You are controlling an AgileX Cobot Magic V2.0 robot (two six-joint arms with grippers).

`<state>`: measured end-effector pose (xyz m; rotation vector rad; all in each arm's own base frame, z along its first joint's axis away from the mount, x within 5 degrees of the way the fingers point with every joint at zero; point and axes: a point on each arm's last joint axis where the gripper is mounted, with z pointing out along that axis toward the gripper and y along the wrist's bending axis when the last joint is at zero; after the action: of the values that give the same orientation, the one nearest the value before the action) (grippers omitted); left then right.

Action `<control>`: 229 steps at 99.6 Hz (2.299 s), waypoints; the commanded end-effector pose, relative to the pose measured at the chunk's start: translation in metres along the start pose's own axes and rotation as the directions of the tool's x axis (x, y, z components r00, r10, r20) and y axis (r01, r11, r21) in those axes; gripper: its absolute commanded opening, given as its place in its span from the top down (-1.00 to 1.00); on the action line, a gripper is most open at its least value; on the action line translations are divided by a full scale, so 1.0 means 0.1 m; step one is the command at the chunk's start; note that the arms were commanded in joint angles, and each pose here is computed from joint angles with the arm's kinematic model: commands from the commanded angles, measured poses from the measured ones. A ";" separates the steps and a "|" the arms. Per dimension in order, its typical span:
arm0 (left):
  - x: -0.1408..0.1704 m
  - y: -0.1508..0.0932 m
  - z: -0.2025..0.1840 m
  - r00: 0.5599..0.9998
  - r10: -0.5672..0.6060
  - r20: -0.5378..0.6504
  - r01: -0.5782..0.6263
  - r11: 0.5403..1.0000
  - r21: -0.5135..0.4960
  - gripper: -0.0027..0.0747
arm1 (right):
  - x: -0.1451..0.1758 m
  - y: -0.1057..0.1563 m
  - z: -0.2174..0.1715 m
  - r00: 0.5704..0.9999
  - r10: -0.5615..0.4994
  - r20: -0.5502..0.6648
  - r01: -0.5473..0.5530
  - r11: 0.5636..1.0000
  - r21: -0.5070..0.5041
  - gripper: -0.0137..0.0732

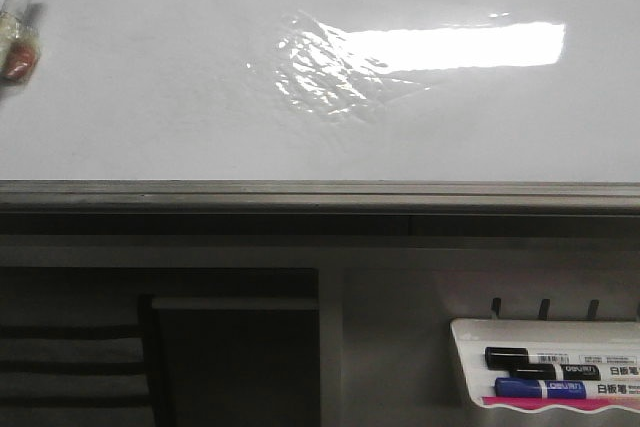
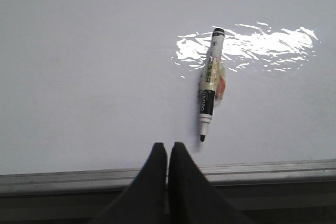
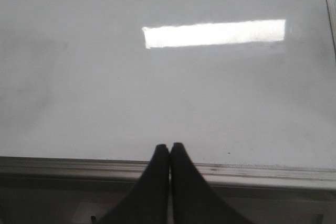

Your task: Write number 7 on whiteboard

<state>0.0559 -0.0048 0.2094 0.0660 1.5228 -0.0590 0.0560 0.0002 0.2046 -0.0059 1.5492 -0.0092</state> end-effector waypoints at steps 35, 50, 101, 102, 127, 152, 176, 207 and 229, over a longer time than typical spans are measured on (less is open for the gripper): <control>0.03 0.01 -0.02 0.997 -0.010 0.075 0.011 1.000 -0.014 0.98 | 0.02 -0.01 -0.01 0.998 -0.016 0.068 0.014 1.000 0.018 0.85; 0.03 0.01 -0.02 0.997 -0.010 0.075 0.011 1.000 -0.014 0.98 | 0.02 -0.01 -0.01 0.998 -0.016 0.068 0.014 1.000 0.018 0.85; 0.00 0.02 -0.02 0.995 -0.019 0.100 0.021 1.000 -0.018 0.98 | 0.02 -0.01 -0.01 0.997 -0.016 0.070 0.014 1.000 0.018 0.85; 0.00 0.02 -0.02 0.994 -0.021 0.104 0.023 1.000 -0.019 0.98 | 0.02 -0.01 -0.01 0.997 -0.016 0.070 0.014 1.000 0.018 0.85; -0.32 0.02 -0.07 0.976 -0.093 0.199 0.097 0.995 -0.008 0.98 | -0.22 0.01 -0.05 0.999 0.022 0.030 -0.022 1.000 -0.006 0.85; -0.76 -0.01 -0.05 0.987 -0.103 0.121 0.100 0.995 0.029 0.98 | -0.68 0.02 -0.03 0.999 0.019 -0.039 -0.020 0.999 -0.026 0.85; -1.15 -0.03 0.20 0.998 -0.066 -0.016 0.066 0.997 0.040 0.98 | -1.03 0.02 0.18 0.989 0.017 -0.144 -0.022 0.999 -0.036 0.85; -1.14 -0.03 0.50 0.985 -0.060 -0.159 0.067 0.997 0.038 0.98 | -1.08 0.02 0.41 0.973 0.024 -0.228 -0.033 0.999 -0.036 0.85; -1.12 -0.03 0.54 0.982 -0.060 -0.179 0.067 0.997 0.037 0.98 | -1.08 0.02 0.43 0.973 0.031 -0.227 -0.040 0.999 -0.035 0.85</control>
<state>0.1013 -0.0137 0.3061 0.0854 1.7940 -0.1372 0.0936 0.0048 0.2952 -0.0269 1.8843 0.0574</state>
